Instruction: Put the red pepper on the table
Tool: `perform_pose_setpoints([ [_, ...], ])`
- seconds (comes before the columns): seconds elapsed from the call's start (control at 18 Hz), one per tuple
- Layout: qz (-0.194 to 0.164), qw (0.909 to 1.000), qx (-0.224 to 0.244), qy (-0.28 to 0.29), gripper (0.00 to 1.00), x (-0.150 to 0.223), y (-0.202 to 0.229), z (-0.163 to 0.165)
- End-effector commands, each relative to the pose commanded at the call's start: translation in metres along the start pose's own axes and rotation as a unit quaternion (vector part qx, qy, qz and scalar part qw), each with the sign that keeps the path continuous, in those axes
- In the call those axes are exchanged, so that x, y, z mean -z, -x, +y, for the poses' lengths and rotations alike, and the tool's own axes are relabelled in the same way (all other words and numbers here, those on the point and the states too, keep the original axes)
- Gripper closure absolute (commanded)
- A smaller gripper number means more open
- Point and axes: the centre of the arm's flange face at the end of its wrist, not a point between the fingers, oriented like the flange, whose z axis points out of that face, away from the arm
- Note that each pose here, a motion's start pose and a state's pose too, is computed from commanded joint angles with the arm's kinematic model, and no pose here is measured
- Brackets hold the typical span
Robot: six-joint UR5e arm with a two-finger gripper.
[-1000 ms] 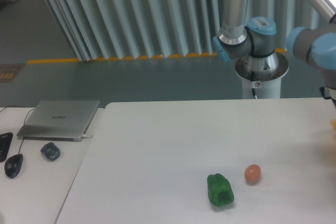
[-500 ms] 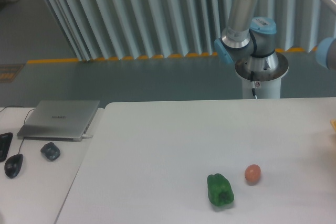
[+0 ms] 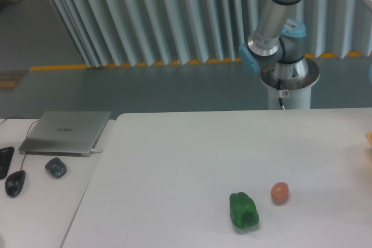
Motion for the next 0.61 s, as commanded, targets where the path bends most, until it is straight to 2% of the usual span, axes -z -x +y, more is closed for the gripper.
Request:
perform_pose_setpoints([
  [0.33, -0.006, 0.9999, 0.012, 0.006, 0.0, -0.004, 0.007, 0.02],
  [0.61, -0.006, 0.9999, 0.013, 0.002, 0.0, -0.015, 0.014, 0.015],
])
